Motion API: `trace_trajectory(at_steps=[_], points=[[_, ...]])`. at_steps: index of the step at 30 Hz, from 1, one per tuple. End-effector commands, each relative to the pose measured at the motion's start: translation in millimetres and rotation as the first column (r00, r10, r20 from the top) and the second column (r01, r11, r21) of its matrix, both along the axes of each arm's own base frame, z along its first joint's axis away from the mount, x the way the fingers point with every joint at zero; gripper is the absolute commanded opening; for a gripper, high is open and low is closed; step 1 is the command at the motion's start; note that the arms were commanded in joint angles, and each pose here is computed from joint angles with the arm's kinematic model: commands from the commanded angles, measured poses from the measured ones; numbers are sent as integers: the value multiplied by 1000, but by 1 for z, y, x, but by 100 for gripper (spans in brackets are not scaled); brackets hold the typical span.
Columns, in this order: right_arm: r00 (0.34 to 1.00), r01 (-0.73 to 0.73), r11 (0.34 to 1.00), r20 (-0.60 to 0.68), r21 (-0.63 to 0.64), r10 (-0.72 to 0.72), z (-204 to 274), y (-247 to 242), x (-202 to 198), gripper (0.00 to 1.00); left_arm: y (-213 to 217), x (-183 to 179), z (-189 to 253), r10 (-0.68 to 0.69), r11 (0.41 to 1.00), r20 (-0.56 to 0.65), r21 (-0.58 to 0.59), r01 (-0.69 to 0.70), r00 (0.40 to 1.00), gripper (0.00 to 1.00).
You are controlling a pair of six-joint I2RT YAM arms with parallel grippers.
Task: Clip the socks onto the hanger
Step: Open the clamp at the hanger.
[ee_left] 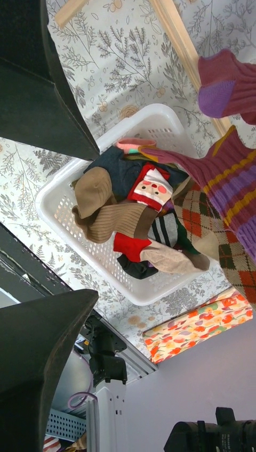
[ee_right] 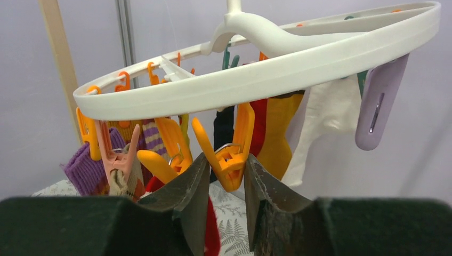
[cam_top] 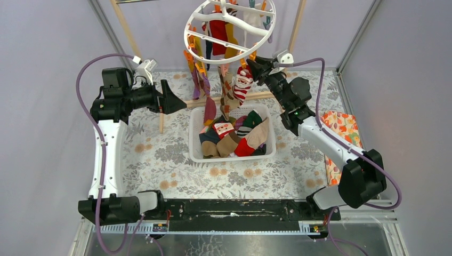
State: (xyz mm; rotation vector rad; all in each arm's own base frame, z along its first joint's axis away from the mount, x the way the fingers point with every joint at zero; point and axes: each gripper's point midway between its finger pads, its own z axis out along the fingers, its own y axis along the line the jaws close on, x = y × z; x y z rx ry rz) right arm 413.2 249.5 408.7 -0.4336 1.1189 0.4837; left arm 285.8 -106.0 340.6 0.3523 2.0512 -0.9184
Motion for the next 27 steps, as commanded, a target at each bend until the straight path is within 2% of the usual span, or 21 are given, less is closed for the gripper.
trace_trajectory(at_steps=[1,7,13,18,27], points=[[997,9,1000,77,24,-11,30,-7,-21,10,-9,-7,14,-56,998,28,-27,57,998,99],[998,-67,998,11,11,67,34,0,-41,0,-12,-12,19,-76,996,36,-45,77,996,99],[983,-136,991,-125,5,136,31,16,-58,0,-16,-20,27,-96,993,56,-58,99,994,99],[940,-232,972,-248,33,233,24,46,-78,0,-17,-25,34,-104,992,75,-64,108,992,99],[855,-361,927,-359,105,374,26,102,-107,0,-26,-30,62,-156,977,64,-136,163,986,99]])
